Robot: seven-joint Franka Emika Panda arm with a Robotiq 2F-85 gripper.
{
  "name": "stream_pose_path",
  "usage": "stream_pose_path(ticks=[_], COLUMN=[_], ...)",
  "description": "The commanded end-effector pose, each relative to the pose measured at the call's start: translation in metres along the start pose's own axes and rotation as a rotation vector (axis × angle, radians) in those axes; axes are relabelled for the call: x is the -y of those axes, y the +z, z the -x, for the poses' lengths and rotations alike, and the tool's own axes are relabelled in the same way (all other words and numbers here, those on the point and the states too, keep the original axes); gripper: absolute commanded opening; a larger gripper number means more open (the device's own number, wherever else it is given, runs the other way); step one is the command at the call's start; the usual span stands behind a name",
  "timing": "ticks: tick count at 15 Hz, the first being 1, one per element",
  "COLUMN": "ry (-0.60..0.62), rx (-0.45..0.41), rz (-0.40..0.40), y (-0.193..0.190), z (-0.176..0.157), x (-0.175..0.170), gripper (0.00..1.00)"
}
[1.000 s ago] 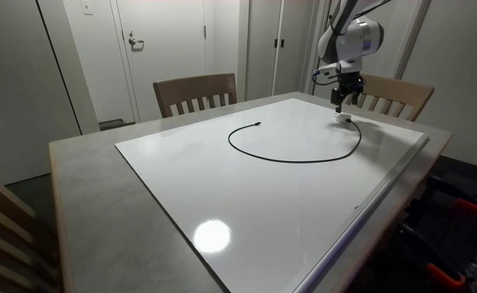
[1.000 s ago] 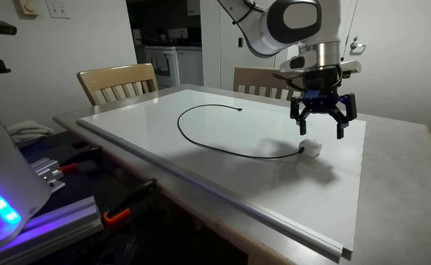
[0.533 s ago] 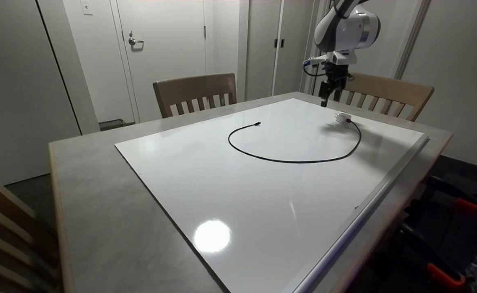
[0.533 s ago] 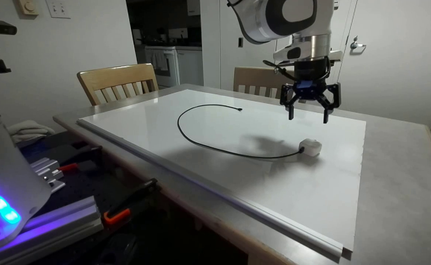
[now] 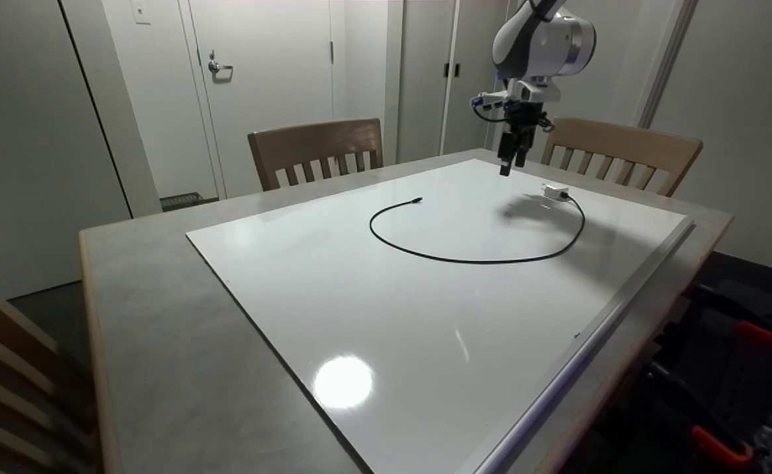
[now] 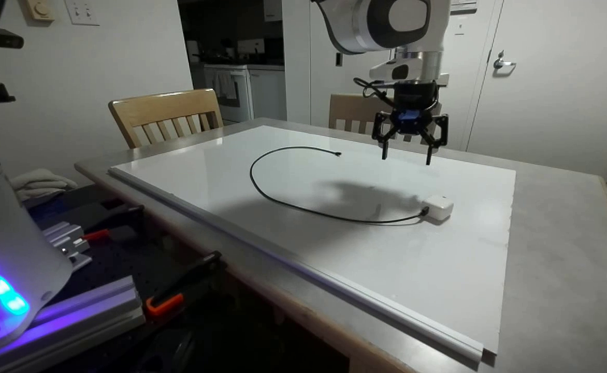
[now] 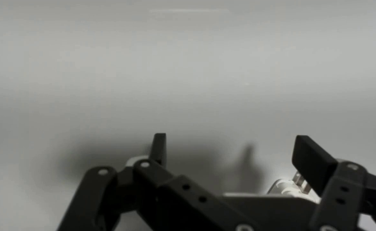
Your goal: Straighten the charger on the table
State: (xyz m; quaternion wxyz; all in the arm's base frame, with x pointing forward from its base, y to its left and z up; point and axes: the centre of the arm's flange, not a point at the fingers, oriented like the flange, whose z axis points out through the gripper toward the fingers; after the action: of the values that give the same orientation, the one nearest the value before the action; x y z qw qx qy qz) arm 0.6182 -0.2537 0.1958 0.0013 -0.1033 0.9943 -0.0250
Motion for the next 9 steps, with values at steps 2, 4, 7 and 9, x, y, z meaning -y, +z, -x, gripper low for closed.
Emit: stream_pose_path(ticks=[2, 4, 7, 9], ry=[-0.008, -0.008, -0.014, -0.042], rx=[-0.004, -0.005, -0.006, -0.016], rz=[0.001, 0.002, -0.005, -0.013], y=[-0.0003, 0.0, 0.0004, 0.0002], z=[0.0017, 0.001, 0.0032, 0.0105], x=[-0.0016, -0.0009, -0.0004, -0.0001], gripper=[1.0, 1.0, 1.0, 1.0])
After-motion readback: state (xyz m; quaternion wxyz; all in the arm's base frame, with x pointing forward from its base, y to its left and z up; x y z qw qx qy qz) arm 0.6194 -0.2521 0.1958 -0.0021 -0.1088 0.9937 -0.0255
